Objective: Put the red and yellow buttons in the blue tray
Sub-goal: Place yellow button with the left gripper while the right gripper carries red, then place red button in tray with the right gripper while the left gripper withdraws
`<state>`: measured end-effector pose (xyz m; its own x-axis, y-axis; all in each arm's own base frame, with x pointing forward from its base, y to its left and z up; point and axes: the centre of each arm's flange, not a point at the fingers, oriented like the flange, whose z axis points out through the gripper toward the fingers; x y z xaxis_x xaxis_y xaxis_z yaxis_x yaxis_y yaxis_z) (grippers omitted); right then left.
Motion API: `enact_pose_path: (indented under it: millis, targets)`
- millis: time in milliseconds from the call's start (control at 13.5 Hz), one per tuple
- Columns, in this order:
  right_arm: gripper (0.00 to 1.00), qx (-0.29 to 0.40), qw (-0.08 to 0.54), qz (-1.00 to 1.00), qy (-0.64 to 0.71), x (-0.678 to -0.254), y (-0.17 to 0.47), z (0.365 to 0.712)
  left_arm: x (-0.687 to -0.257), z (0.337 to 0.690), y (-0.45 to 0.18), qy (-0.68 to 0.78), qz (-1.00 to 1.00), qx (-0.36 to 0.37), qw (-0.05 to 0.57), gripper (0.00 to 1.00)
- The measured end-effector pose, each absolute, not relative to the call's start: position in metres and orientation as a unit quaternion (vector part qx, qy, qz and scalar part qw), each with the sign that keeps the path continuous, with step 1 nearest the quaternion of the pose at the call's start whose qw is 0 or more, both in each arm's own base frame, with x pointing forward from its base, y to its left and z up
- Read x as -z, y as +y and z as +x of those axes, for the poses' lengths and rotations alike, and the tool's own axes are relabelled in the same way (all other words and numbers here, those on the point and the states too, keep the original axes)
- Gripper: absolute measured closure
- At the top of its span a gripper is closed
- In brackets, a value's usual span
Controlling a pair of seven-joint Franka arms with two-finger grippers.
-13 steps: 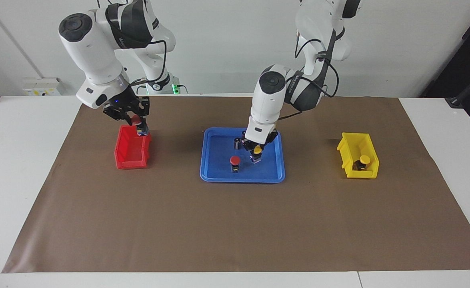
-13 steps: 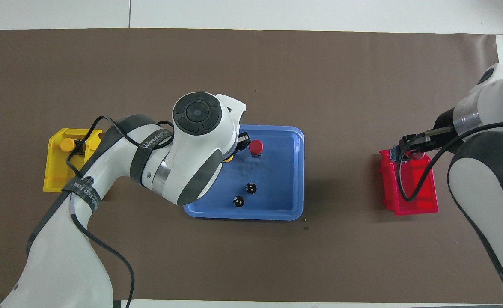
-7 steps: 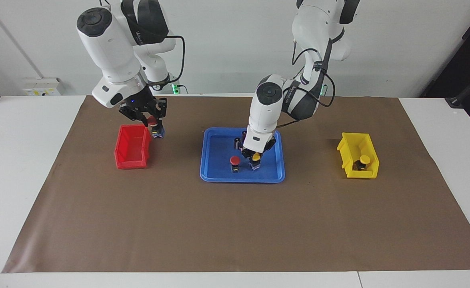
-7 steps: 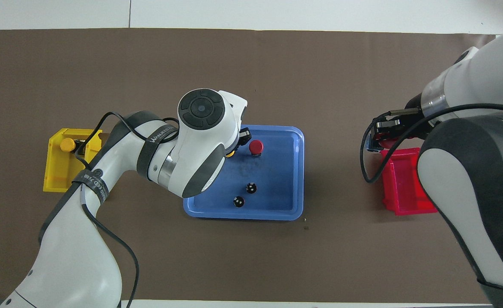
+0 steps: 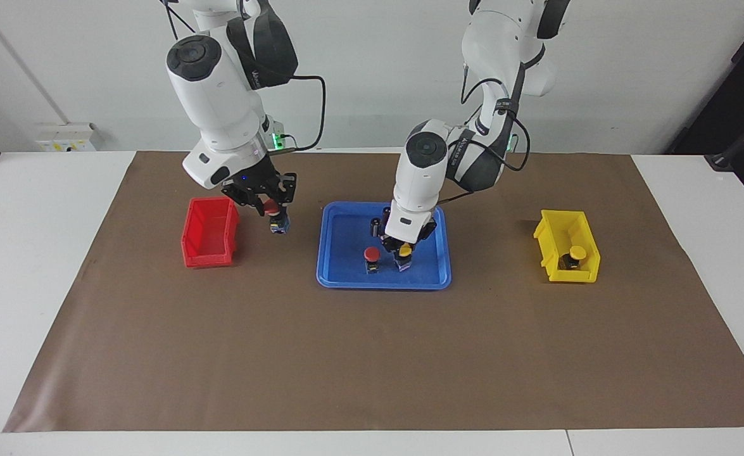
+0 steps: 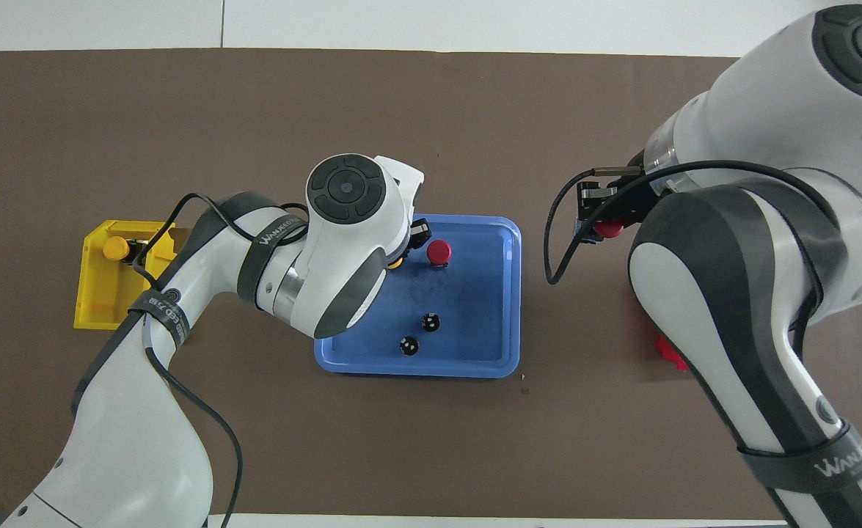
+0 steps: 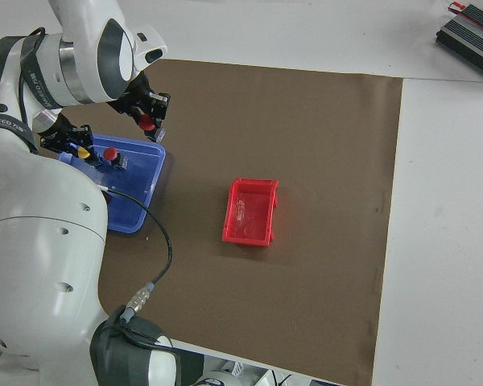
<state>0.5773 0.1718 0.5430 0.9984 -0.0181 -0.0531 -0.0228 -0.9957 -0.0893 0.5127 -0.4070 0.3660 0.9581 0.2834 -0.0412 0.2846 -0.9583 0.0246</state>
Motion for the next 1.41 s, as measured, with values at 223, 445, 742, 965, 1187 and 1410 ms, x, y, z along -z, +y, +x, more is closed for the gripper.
enact_pose_path:
  millis: [223,445,742,965,1187,1410]
  targets:
    - [0.59,-0.016,0.048,-0.999,0.02,-0.538,0.193,0.579,-0.365,0.513,-0.407,0.144,0.989,0.019,0.015,0.53]
    - [0.59,-0.014,0.049,-0.998,0.024,-0.515,0.226,0.581,-0.366,0.513,-0.407,0.144,0.989,0.018,0.016,0.34]
    - [0.59,-0.02,0.046,-0.998,0.025,-0.479,0.235,0.583,-0.391,0.518,-0.398,0.151,0.988,0.013,0.021,0.32]
    - [0.59,-0.023,0.044,-0.999,0.022,-0.463,0.239,0.579,-0.426,0.524,-0.361,0.154,0.988,0.025,0.009,0.07]
    - [0.59,-0.02,0.045,-0.999,0.007,-0.443,0.261,0.577,-0.452,0.55,-0.283,0.102,0.994,0.045,0.0,0.0]
    - [0.59,-0.026,0.04,-0.999,-0.007,-0.413,0.281,0.577,-0.462,0.575,-0.205,0.067,0.996,0.05,-0.006,0.0]
